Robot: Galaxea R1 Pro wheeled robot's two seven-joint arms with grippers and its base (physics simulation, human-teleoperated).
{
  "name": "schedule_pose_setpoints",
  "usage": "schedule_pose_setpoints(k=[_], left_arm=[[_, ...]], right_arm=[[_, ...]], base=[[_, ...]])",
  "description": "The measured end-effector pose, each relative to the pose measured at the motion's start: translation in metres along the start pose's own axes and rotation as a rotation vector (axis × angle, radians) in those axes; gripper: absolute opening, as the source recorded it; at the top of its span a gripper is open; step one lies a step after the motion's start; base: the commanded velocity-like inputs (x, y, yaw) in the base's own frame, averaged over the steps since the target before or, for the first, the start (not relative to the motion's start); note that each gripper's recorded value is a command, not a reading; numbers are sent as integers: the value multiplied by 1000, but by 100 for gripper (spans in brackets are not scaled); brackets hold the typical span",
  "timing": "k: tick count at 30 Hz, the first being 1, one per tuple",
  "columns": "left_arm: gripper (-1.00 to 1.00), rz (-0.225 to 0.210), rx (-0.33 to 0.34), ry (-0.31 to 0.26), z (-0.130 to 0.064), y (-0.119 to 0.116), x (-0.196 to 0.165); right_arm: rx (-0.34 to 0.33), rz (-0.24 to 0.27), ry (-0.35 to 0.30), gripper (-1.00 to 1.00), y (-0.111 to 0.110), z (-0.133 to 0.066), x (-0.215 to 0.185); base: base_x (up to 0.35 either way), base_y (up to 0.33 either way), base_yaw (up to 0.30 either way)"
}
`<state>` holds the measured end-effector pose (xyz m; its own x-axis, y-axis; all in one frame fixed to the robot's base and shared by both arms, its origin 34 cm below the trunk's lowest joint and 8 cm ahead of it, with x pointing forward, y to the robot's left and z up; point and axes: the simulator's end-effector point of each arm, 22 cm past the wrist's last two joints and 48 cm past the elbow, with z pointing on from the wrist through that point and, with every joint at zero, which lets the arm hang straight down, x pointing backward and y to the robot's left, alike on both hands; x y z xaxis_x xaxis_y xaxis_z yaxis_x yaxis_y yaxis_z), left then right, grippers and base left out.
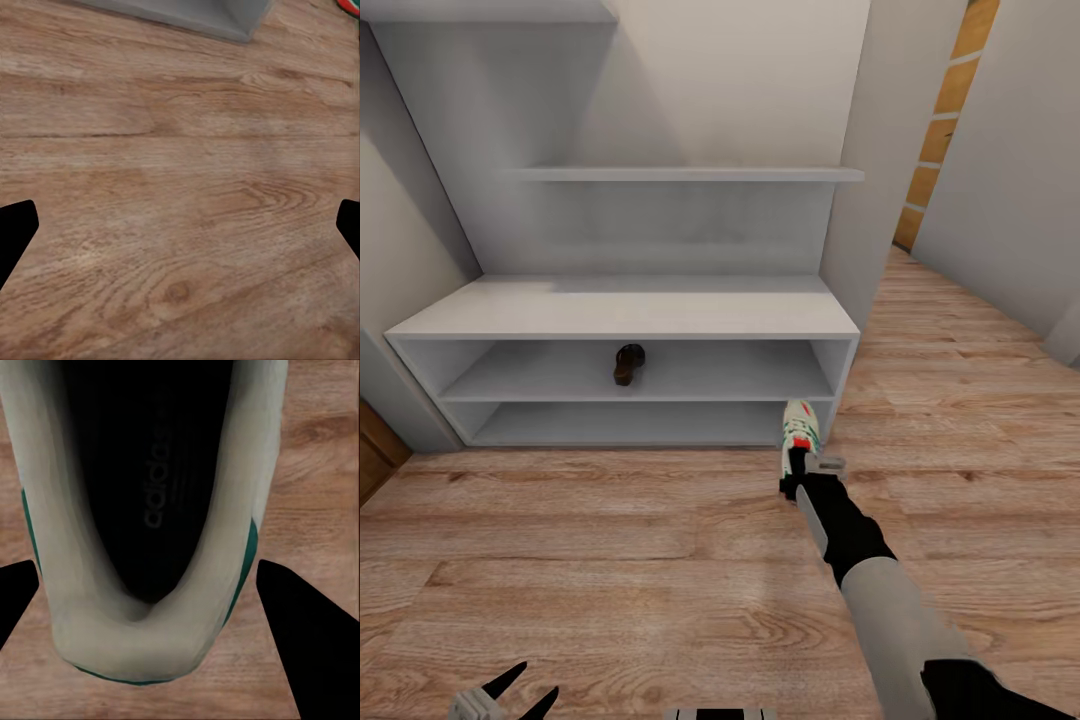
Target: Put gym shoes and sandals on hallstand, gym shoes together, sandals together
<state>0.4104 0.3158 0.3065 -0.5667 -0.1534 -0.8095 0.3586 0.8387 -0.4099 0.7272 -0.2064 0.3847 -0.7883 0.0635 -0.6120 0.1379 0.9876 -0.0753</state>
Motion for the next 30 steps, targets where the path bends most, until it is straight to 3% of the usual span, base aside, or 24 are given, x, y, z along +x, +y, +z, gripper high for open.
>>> schedule_pose_setpoints(k=[6, 16, 24, 30], left_arm=[[100, 2, -5, 1, 0, 2, 0], [100, 9, 5, 3, 0, 1, -3], [100, 9, 81, 15, -2, -13, -2], [100, 6, 96, 18, -3, -16, 0]], right_arm=[[-2, -5, -22, -100, 2, -3, -17], [-14, -68, -46, -100, 16, -7, -22], [-14, -72, -43, -100, 17, -4, -20], [-11, -75, -37, -100, 16, -2, -17]], base=[[0, 0, 0], [75, 0, 1], [261, 0, 100], [63, 0, 80]])
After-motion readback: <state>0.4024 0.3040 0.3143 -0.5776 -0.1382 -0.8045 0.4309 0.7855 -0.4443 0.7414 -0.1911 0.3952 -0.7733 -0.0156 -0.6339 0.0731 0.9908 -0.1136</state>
